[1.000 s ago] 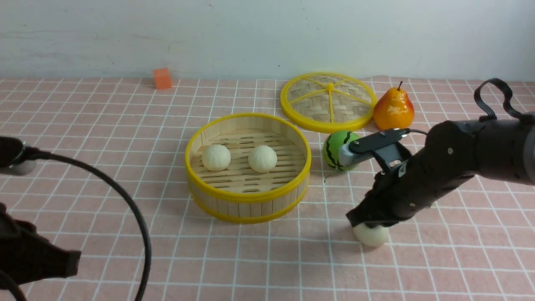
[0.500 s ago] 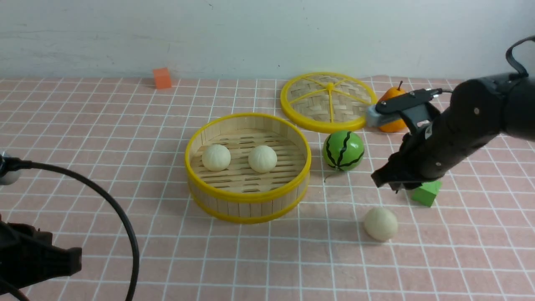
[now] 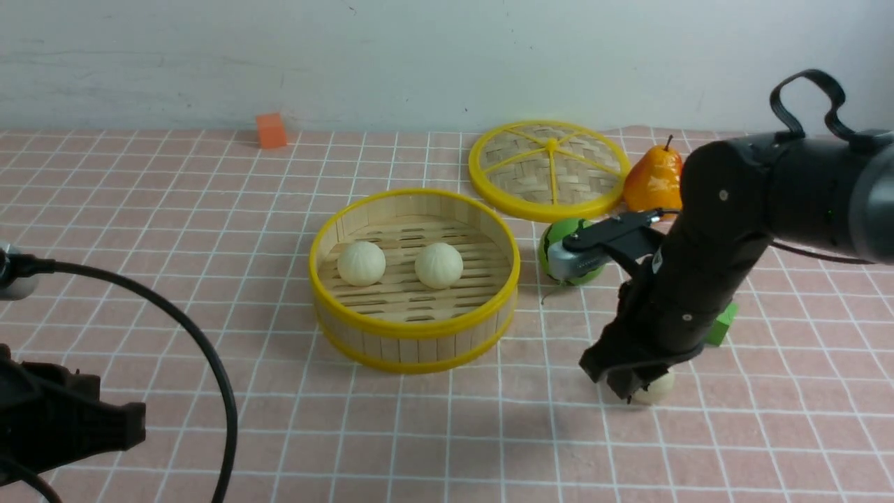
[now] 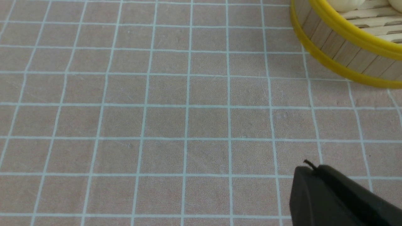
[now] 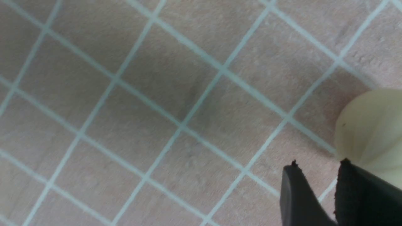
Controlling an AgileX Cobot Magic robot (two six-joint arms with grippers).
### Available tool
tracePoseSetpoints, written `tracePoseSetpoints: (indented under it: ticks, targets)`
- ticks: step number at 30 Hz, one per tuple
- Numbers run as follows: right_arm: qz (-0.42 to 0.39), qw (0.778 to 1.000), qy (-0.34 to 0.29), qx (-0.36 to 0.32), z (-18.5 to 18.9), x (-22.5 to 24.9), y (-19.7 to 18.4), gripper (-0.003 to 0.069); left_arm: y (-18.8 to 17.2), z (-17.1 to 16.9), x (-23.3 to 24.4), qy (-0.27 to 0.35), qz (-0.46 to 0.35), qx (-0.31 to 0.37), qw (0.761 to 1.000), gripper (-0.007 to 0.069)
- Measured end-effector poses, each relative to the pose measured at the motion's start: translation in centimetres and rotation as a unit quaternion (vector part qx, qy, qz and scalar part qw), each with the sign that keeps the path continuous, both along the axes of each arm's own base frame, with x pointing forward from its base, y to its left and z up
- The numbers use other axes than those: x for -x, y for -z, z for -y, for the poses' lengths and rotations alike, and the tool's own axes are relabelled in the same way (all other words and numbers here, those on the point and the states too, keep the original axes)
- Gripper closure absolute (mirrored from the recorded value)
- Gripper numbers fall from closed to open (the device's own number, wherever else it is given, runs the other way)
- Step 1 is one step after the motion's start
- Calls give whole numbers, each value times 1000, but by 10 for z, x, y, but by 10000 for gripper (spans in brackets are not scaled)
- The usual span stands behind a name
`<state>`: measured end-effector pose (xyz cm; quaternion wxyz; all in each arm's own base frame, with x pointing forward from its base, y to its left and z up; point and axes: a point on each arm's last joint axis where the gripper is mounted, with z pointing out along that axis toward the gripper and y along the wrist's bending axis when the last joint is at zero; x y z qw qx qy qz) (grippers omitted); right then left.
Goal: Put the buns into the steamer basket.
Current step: Use the right arm to grab a steamed stuffed bun
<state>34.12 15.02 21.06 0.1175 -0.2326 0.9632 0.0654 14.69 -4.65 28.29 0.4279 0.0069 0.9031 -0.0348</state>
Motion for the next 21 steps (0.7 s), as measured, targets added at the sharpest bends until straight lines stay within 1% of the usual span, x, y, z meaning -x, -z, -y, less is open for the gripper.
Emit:
tracePoseSetpoints:
  ticks: [1, 2, 5, 8, 9, 10, 15, 18, 21]
  targets:
    - [18, 1000, 4, 3, 1, -4, 0, 432, 0, 0, 0, 0, 0, 0, 1000, 639]
    - [19, 1000, 3, 5, 1, -4, 0, 432, 0, 0, 0, 0, 0, 0, 1000, 639]
    - [56, 998, -2, 20, 4, -10, -1, 365, 0, 0, 0, 0, 0, 0, 1000, 639]
    - [67, 997, -7, 31, 5, -12, -1, 314, 0, 0, 0, 0, 1, -2, 1000, 639]
    - [70, 997, -2, 37, 7, -13, -1, 286, 0, 0, 0, 1, 2, -3, 1000, 639]
    - [69, 997, 0, 36, 7, -13, -1, 286, 0, 0, 0, 1, 2, -3, 1000, 639]
    - [70, 996, 34, 54, 11, -15, 2, 172, -1, 0, 0, 2, 4, -3, 1000, 639]
    - [54, 996, 42, 62, 12, -15, 8, 137, -1, 0, -1, 2, 5, -3, 1000, 639]
    - [47, 996, 42, 66, 11, -17, 16, 124, -1, 0, -1, 3, 5, -3, 1000, 639]
